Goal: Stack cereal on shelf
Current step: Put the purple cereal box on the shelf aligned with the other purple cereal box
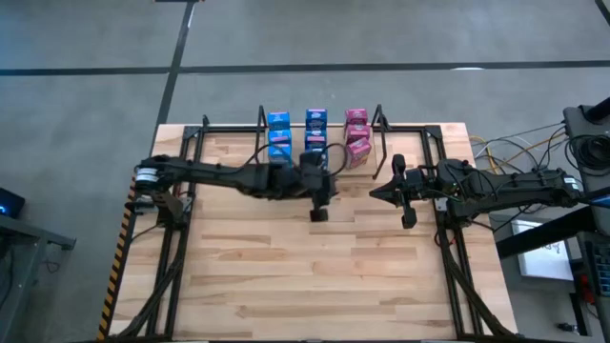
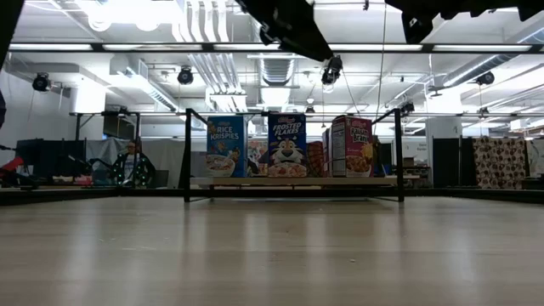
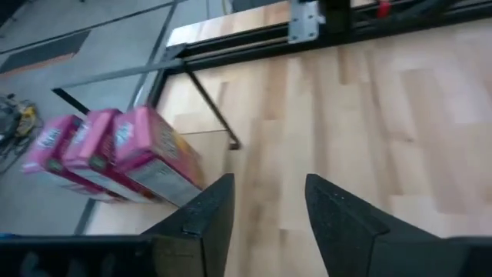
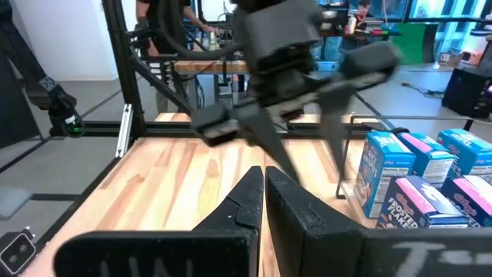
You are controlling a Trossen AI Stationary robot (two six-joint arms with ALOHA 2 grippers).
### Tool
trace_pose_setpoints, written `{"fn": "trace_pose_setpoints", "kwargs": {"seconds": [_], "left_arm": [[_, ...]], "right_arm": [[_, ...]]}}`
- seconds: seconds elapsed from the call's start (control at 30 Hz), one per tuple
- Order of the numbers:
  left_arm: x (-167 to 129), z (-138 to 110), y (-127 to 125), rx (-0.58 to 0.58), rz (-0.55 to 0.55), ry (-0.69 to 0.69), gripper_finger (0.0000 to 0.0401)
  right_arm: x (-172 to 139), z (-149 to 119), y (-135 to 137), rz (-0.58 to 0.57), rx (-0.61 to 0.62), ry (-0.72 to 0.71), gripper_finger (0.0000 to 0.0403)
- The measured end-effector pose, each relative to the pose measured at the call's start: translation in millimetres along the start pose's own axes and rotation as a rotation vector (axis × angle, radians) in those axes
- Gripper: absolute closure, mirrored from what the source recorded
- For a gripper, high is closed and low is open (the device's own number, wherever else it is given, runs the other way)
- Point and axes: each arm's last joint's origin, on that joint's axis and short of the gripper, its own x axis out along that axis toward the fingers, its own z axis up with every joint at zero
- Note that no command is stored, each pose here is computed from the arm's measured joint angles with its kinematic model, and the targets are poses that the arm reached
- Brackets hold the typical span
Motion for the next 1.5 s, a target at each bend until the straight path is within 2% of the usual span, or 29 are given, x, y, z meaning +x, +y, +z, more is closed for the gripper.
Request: {"fn": "trace_pose_setpoints", "kwargs": {"seconds": [0.1, 0.27, 0.4, 0.47, 0.67, 0.77, 1.1, 1.3, 1.5], "left_arm": [[-15.1, -9.2, -15.4, -0.018, -0.032, -0.027, 0.0264], [-40.6, -24.7, -39.2, -0.015, -0.083, -0.147, 0.0266], [-60.3, -43.8, -57.4, 0.007, -0.13, -0.221, 0.0266], [-65.8, -57.2, -66.0, 0.012, -0.153, -0.237, 0.0266], [-75.0, -77.0, -80.7, -0.004, -0.189, -0.335, 0.0266], [-74.4, -80.8, -81.4, -0.002, -0.188, -0.341, 0.0266], [-76.0, -79.9, -79.3, -0.006, -0.177, -0.343, 0.0266], [-85.4, -80.3, -71.5, 0.052, -0.096, -0.312, 0.0266], [-102.6, -78.6, -60.3, 0.083, -0.049, -0.313, 0.0266]], "right_arm": [[0.0, -0.4, 0.0, -0.001, 0.0, 0.004, 0.0394], [-0.1, -0.3, -0.7, -0.006, 0.0, 0.003, 0.0394], [-0.2, -0.4, -2.3, -0.06, -0.009, 0.004, 0.0394], [0.3, -0.6, -2.9, -0.075, -0.009, 0.006, 0.0394], [2.7, -1.9, -4.7, -0.094, 0.002, 0.023, 0.0394], [4.6, 3.1, -6.2, -0.111, 0.01, 0.014, 0.0394], [16.8, 6.0, -8.1, -0.132, 0.036, 0.122, 0.0394], [18.5, 23.9, -14.2, -0.204, 0.074, 0.272, 0.0394], [25.4, 41.4, -34.5, -0.287, 0.083, 0.471, 0.0394]]}}
